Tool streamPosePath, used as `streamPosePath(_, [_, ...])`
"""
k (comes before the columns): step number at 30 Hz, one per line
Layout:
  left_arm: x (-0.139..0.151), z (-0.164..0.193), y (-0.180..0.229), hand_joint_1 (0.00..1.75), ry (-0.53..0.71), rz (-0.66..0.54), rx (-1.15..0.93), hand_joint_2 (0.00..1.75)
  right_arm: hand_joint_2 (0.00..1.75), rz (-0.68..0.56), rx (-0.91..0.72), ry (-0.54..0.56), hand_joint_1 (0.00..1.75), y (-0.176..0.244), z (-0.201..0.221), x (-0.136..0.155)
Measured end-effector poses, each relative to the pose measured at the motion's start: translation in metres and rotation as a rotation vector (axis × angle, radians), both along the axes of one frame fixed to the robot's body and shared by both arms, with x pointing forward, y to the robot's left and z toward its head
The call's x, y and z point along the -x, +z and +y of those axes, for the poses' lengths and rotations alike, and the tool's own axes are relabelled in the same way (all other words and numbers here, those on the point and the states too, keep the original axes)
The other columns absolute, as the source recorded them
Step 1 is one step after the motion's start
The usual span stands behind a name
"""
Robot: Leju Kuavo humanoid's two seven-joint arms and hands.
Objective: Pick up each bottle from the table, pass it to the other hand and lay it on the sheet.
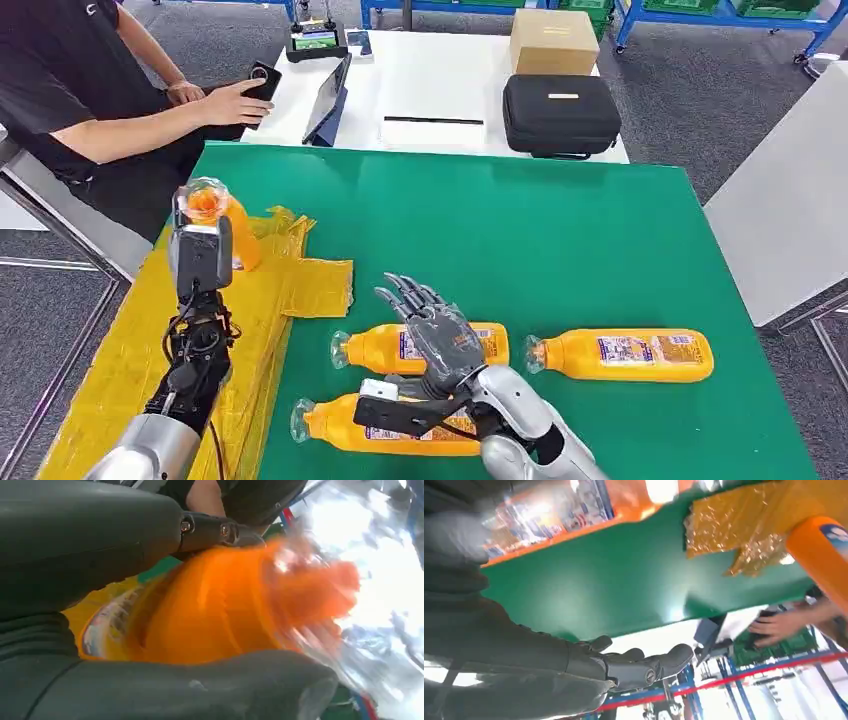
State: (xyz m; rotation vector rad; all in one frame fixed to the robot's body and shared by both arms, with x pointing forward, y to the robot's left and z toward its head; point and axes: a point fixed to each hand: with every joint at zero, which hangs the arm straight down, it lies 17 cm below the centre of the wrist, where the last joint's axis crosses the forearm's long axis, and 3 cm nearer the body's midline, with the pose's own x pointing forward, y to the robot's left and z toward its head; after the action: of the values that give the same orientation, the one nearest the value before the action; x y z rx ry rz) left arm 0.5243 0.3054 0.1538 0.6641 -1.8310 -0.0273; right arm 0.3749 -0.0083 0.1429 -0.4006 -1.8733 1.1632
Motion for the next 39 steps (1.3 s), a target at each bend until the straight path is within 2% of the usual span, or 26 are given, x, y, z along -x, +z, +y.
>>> streamPosePath(4, [-0.001, -0.004, -0.005, 0.0, 0.023, 0.029, -0.169, 0.0, 1.75, -0.011, -0.017, -0.002, 0.0, 0.005, -0.003, -0.002])
streamPosePath(7, [-0.001, -0.021, 0.0, 0.0, 0.023, 0.033, -0.478, 0.0, 1.75, -0.014, -0.024, 0.004, 0.0, 0.008, -0.002, -0.002])
streamPosePath(10, [0.0, -0.042, -0.002, 0.0, -0.008, 0.027, -0.672, 0.0, 1.75, -0.01, -0.029, 0.015, 0.0, 0.011, 0.003, -0.002])
streamPosePath(18, [0.001, -0.076, -0.019, 0.0, -0.066, 0.069, -0.758, 0.0, 1.75, -0.006, -0.041, 0.027, 0.0, 0.016, 0.01, -0.002])
streamPosePath(23, [-0.003, -0.112, -0.051, 0.0, -0.219, 0.172, -0.706, 0.0, 1.75, -0.002, -0.046, 0.05, 0.0, 0.017, 0.014, 0.0])
streamPosePath(26, [-0.009, -0.115, -0.047, 0.0, -0.244, 0.171, -0.54, 0.0, 1.75, -0.001, -0.042, 0.059, 0.0, 0.018, 0.016, 0.001])
streamPosePath(29, [-0.017, -0.095, -0.025, 0.0, -0.198, 0.113, -0.303, 0.0, 1.75, 0.004, -0.043, 0.062, 0.0, 0.017, 0.017, 0.001])
streamPosePath(32, [-0.021, -0.087, -0.014, 0.0, -0.181, 0.086, -0.249, 0.0, 1.75, 0.008, -0.043, 0.061, 0.0, 0.017, 0.017, 0.001])
streamPosePath(36, [-0.014, -0.034, 0.01, 0.0, -0.054, -0.022, 0.106, 0.0, 1.75, 0.017, -0.029, 0.06, 0.0, 0.012, 0.015, 0.001])
streamPosePath(39, [-0.005, -0.004, 0.023, 0.0, -0.003, -0.078, 0.224, 0.0, 1.75, 0.004, -0.018, 0.043, 0.0, 0.01, 0.009, 0.0])
